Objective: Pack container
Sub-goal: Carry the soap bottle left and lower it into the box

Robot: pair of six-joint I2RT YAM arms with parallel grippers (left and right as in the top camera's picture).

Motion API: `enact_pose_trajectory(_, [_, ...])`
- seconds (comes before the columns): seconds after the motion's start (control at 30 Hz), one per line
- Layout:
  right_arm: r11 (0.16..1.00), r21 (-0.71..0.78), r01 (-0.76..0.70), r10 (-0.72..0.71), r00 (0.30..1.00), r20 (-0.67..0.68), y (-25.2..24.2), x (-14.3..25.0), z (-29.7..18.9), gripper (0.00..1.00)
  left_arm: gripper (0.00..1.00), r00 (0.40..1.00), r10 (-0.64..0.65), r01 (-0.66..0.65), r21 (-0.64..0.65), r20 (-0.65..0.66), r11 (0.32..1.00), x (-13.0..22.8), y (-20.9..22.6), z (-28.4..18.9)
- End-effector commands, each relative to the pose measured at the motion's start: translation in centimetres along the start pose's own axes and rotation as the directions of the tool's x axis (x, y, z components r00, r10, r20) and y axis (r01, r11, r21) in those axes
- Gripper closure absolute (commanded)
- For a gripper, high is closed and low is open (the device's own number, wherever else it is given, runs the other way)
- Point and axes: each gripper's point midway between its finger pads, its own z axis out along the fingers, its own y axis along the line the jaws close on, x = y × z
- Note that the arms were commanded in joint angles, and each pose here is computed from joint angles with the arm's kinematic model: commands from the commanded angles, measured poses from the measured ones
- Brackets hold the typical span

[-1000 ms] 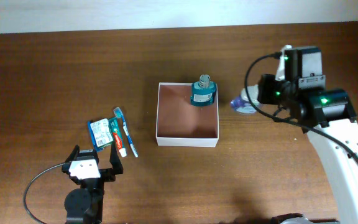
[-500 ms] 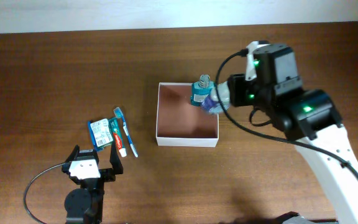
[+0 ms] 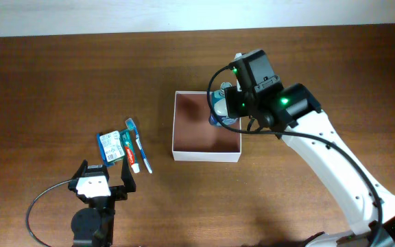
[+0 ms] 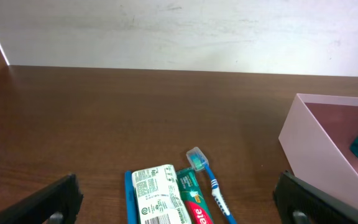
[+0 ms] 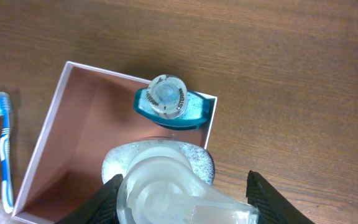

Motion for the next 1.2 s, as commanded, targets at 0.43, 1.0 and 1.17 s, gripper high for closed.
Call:
enact_pose_trajectory(0.43, [0.998, 0.055, 0.030, -0.027, 0.998, -0.061, 0.9, 0.5, 4.3, 0.49, 0.01, 1.000, 0.015, -0.015, 0.007, 0.002, 1.000, 0.1, -0.1, 0.0])
enact_pose_trajectory(1.0, [0.998, 0.057, 0.032, -0.028, 0.997, -0.077, 0.8, 0.9, 4.7, 0.48, 0.01, 1.000, 0.015, -0.015, 0.007, 0.002, 1.000, 0.1, -0.1, 0.0])
enact_pose_trajectory(1.17, [0.998, 0.050, 0.031, -0.026, 0.996, -0.091, 1.0, 1.1, 5.1, 0.43, 0.00, 1.000, 0.015, -0.015, 0.007, 0.002, 1.000, 0.1, -0.1, 0.0])
